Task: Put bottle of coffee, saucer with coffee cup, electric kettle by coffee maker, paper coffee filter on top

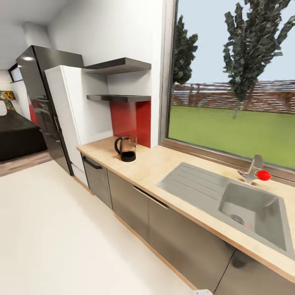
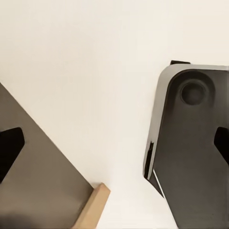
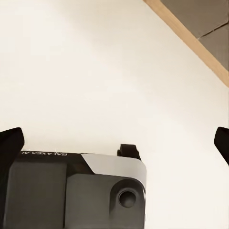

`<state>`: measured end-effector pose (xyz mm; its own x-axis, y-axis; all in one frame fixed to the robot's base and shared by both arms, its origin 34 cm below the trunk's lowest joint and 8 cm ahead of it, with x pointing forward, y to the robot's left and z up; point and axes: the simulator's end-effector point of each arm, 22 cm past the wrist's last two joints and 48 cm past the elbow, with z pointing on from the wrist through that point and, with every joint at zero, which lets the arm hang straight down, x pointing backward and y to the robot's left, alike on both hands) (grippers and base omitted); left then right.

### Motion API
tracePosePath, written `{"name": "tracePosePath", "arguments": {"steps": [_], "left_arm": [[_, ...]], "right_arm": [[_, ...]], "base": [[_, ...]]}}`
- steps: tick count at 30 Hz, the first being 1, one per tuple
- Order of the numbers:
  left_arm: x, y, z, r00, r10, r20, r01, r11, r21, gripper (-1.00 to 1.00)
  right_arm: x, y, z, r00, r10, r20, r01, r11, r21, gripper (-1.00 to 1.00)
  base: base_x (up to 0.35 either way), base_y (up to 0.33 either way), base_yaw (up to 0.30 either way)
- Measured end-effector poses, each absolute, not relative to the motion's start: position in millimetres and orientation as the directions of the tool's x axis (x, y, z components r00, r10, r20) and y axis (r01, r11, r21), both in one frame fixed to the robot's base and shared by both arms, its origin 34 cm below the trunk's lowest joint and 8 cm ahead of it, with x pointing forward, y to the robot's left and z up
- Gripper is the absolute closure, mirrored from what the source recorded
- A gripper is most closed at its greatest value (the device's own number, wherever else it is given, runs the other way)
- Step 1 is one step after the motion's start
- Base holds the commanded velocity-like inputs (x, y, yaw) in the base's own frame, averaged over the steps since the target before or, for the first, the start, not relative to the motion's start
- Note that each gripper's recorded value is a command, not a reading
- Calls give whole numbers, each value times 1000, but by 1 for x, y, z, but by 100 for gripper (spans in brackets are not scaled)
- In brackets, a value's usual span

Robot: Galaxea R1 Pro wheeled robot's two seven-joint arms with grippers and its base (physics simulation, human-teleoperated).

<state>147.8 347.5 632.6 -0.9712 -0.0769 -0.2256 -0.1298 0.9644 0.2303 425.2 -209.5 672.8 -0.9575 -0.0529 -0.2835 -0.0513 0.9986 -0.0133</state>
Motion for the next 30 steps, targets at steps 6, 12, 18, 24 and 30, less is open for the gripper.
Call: {"name": "tracePosePath", "arguments": {"steps": [6, 12, 18, 24, 30], "left_arm": [[148, 347, 633, -971, -77, -227, -130, 965, 229, -100], [148, 347, 633, -971, -77, -227, -130, 965, 229, -100], [149, 347, 633, -971, -77, -228, -130, 965, 229, -100], [149, 347, 633, -971, -77, -228, -130, 965, 229, -100], [148, 347, 633, -971, -77, -227, -130, 965, 230, -100]], "right_arm": [[425, -210, 673, -958, -53, -284, -51, 999, -14, -100], [425, -211, 673, -957, -63, -284, -60, 998, -19, -100], [413, -215, 668, -944, -188, -271, -176, 982, -69, -100], [406, -213, 665, -940, -216, -264, -203, 976, -74, -100], [405, -211, 665, -940, -218, -263, -206, 976, -73, -100]], "base": [[244, 248, 213], [249, 247, 24], [249, 246, 2], [249, 246, 0], [241, 259, 0]]}}
